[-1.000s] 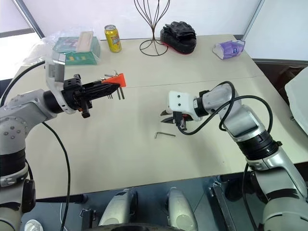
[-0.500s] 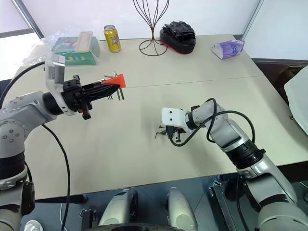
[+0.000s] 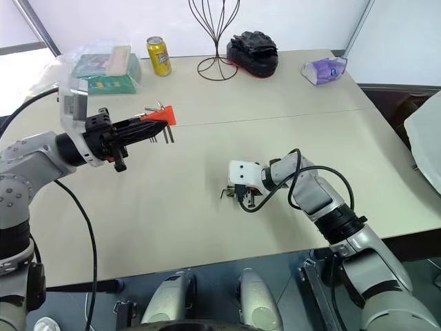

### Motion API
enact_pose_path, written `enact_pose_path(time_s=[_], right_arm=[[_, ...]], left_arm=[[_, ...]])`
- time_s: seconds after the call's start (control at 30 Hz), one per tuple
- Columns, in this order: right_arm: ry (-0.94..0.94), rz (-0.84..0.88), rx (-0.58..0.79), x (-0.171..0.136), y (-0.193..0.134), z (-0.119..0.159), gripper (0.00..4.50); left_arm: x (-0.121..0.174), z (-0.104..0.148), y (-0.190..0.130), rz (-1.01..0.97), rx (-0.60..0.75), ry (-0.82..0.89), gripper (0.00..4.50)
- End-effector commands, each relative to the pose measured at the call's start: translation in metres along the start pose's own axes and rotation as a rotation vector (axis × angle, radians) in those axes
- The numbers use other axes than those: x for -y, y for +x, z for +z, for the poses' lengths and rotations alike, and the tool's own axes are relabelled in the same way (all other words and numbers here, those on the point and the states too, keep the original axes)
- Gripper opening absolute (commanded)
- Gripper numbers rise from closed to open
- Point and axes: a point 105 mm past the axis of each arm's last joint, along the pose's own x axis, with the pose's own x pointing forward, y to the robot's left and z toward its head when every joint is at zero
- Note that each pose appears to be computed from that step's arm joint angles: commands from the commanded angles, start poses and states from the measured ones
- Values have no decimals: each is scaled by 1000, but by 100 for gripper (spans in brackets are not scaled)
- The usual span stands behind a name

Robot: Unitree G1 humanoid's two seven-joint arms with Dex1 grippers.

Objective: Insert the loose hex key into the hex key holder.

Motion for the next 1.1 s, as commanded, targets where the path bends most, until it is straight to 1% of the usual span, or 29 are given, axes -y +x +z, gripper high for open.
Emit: enact_pose_path(time_s=[0.03,0.13,0.23,0.3,0.37,0.4,0.47,0.53,0.63,0.7,0.77,0.87,0.9,0.97,1.1], right_arm=[[30,-29,-40,5,3,-11,5],[39,-37,-40,6,3,-12,5],[49,-117,14,16,-2,-5,5],[49,-337,91,48,-10,7,5],[61,-577,193,82,-28,23,5],[66,-670,242,95,-37,30,5],[103,-884,375,121,-67,50,5],[153,-1017,483,135,-90,64,5],[200,-1118,687,142,-119,97,5],[211,-1123,798,139,-130,115,5],[237,-1091,887,134,-135,130,5],[233,-986,983,121,-134,152,5],[193,-883,1022,108,-128,166,5],[145,-746,1065,87,-119,182,5],[150,-691,1098,79,-118,190,5]], left_arm=[[6,13,-4,0,27,59,0],[5,13,-4,3,26,60,0],[4,13,-2,7,30,61,0],[4,12,-2,7,32,59,0],[4,11,0,7,35,60,0],[4,11,0,7,38,61,0],[3,13,2,7,49,65,0],[1,14,4,12,61,70,0],[-4,17,9,31,87,80,0],[-6,17,11,34,89,88,0],[-8,16,13,38,89,95,0],[-12,16,14,49,91,105,0],[-15,16,16,60,92,106,0],[-21,15,17,81,88,112,0],[-23,12,19,78,77,120,0]])
